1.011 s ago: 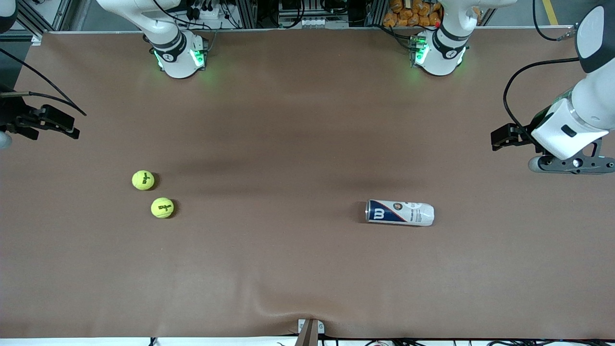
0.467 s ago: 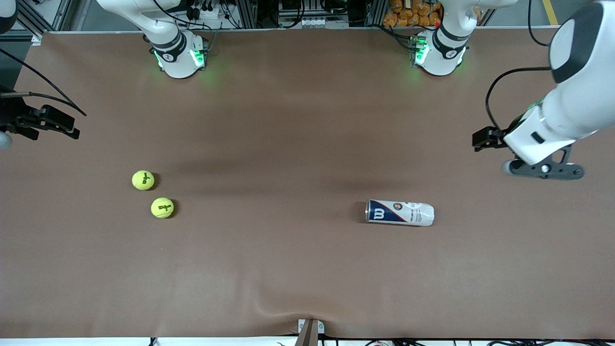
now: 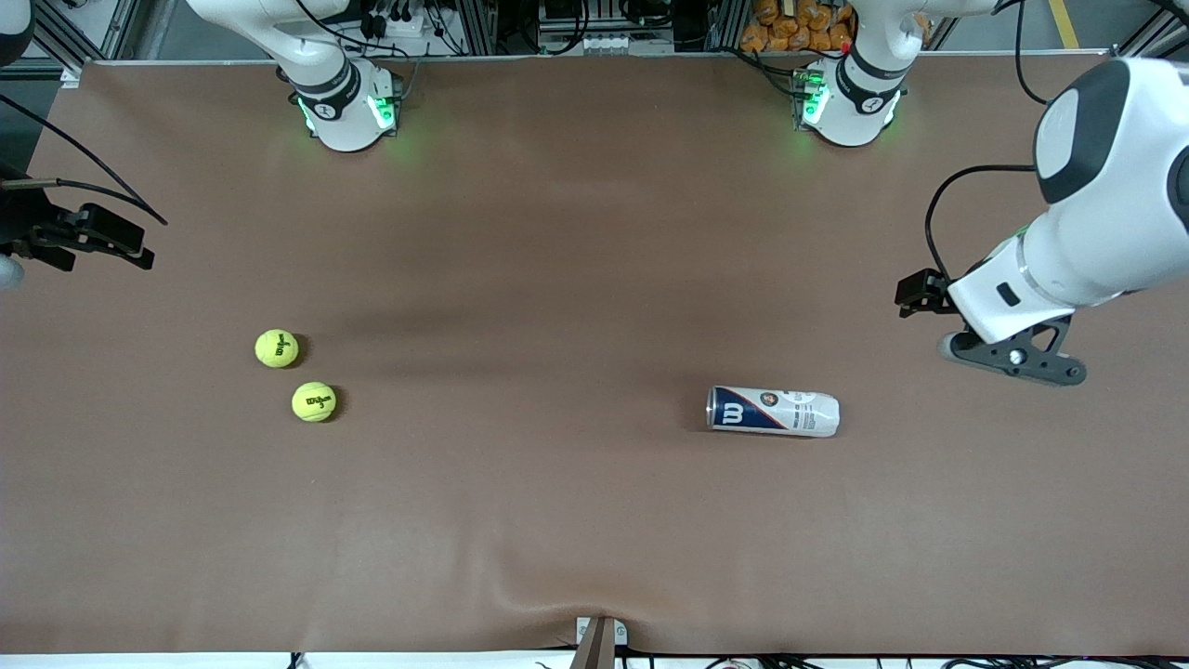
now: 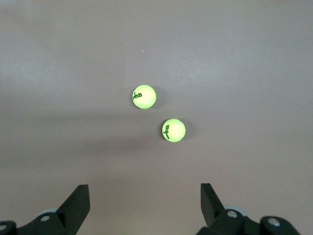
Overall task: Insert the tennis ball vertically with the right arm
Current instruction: 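Move the left gripper over the lying white-and-blue tennis can, then grasp the tennis can with the left gripper and stand it upright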
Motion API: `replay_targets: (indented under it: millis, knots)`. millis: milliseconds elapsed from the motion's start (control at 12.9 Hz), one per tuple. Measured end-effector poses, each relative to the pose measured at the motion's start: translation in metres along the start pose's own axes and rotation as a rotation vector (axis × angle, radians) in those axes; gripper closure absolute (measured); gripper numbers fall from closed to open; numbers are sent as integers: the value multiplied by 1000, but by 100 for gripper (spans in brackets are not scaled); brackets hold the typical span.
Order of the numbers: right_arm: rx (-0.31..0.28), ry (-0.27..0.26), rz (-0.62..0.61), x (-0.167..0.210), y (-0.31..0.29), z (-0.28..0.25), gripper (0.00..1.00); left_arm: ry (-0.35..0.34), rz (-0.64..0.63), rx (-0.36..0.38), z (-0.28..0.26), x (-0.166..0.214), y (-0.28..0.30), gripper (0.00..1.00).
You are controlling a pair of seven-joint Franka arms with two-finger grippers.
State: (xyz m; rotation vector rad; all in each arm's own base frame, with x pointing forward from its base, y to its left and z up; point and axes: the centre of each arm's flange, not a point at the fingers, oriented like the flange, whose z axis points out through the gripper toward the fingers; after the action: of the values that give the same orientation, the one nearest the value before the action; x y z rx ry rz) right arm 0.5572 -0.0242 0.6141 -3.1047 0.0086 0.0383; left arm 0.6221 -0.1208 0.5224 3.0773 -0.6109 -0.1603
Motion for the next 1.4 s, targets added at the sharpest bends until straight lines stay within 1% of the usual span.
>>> replay_targets:
  millis: [311, 467, 700, 856, 1011, 1089, 1245, 1400]
  knots:
    - [-1, -6, 1, 2, 0, 4, 0, 42, 373, 23, 19, 23, 14, 0]
    - [-1, -9, 1, 3, 0, 5, 0, 36, 506, 68, 26, 32, 31, 0]
    - [-1, -11, 2, 4, 0, 7, 0, -3, 693, 158, 33, 41, 67, 0]
    - [-2, -14, 2, 5, 0, 9, 0, 0, 795, 182, 33, 44, 84, 0]
    - [-2, -14, 2, 5, 1, 9, 0, 11, 900, 191, 39, 50, 86, 0]
    - [-2, -14, 2, 5, 1, 9, 0, 16, 932, 184, 46, 54, 84, 0]
    - [-2, -14, 3, 5, 1, 9, 0, 36, 965, 124, 69, 63, 79, 0]
    - [-2, -14, 4, 5, 2, 9, 0, 56, 982, 88, 91, 72, 70, 0]
